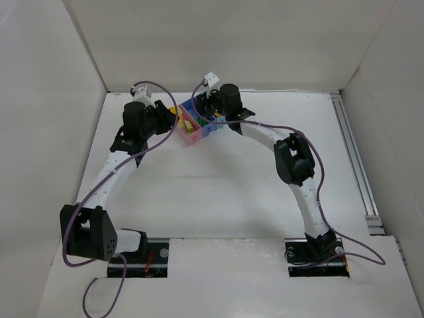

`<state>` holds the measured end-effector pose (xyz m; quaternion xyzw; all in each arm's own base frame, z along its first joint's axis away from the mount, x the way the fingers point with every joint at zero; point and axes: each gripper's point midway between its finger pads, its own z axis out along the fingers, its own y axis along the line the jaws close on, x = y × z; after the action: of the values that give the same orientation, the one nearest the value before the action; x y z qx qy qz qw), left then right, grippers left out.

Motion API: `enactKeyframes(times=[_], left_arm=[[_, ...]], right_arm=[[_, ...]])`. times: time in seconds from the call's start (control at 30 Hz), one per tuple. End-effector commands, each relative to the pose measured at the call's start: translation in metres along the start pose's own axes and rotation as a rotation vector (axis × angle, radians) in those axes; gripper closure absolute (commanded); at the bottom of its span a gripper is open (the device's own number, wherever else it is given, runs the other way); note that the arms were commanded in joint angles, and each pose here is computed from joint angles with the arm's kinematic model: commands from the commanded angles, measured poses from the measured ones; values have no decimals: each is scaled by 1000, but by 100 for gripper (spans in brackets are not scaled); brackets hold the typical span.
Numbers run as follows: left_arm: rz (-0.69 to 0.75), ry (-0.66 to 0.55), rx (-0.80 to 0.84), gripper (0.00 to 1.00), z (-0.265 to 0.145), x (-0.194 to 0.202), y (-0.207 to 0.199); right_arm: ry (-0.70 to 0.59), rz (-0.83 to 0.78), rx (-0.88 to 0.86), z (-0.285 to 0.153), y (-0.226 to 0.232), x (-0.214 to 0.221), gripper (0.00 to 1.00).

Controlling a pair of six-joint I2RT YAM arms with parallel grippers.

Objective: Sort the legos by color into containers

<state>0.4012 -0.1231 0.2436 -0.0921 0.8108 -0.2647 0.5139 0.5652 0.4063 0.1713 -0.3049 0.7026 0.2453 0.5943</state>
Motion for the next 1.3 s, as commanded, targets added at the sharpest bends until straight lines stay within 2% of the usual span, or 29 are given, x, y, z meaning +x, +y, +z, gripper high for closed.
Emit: enactKeyframes(times=[0.0, 0.07, 0.13, 0.17, 0.2, 0.23, 0.3, 0.33, 0.4, 0.47, 0.5, 0.57, 0.63, 0.7, 1.0, 1.27], left_arm=[[46, -59, 159, 98, -9, -20, -34], [52, -48, 203, 98, -11, -19, -41], [86, -17, 299, 98, -15, -12, -56], [101, -3, 332, 98, -17, -7, -59], [110, 0, 371, 97, -18, -5, -64], [136, 39, 471, 97, -27, 3, -79], [182, 67, 587, 97, -33, 12, -92], [195, 125, 689, 97, -43, 25, -102], [230, 139, 775, 97, -52, 33, -108], [269, 165, 888, 97, -66, 44, -116], [280, 176, 922, 97, -71, 48, -117], [332, 181, 995, 100, -79, 53, -125], [369, 202, 1059, 100, -87, 65, -137], [399, 199, 1083, 100, -91, 72, -142], [400, 225, 1106, 100, -92, 84, -147], [418, 213, 1118, 100, -91, 82, -155]], right_arm=[[-173, -35, -51, -29, 9, -87, 39], [-156, -32, -78, -39, 16, -83, 39], [-186, -46, -148, -62, 28, -107, 35], [-151, -35, -172, -73, 24, -91, 33], [-185, -52, -218, -95, 31, -113, 31], [-183, -61, -351, -113, 49, -112, 30], [-159, -32, -442, -152, 50, -101, 27], [-157, -37, -552, -171, 63, -95, 27], [-110, 19, -599, -198, 53, -70, 26], [-97, 48, -702, -223, 58, -64, 26], [-99, 44, -840, -246, 70, -62, 26], [-94, 57, -941, -267, 70, -58, 26], [-81, 78, -994, -278, 78, -53, 26], [-111, 19, -1039, -290, 94, -61, 24], [-143, -45, -1109, -307, 122, -73, 20], [-100, 32, -1034, -297, 128, -81, 18]])
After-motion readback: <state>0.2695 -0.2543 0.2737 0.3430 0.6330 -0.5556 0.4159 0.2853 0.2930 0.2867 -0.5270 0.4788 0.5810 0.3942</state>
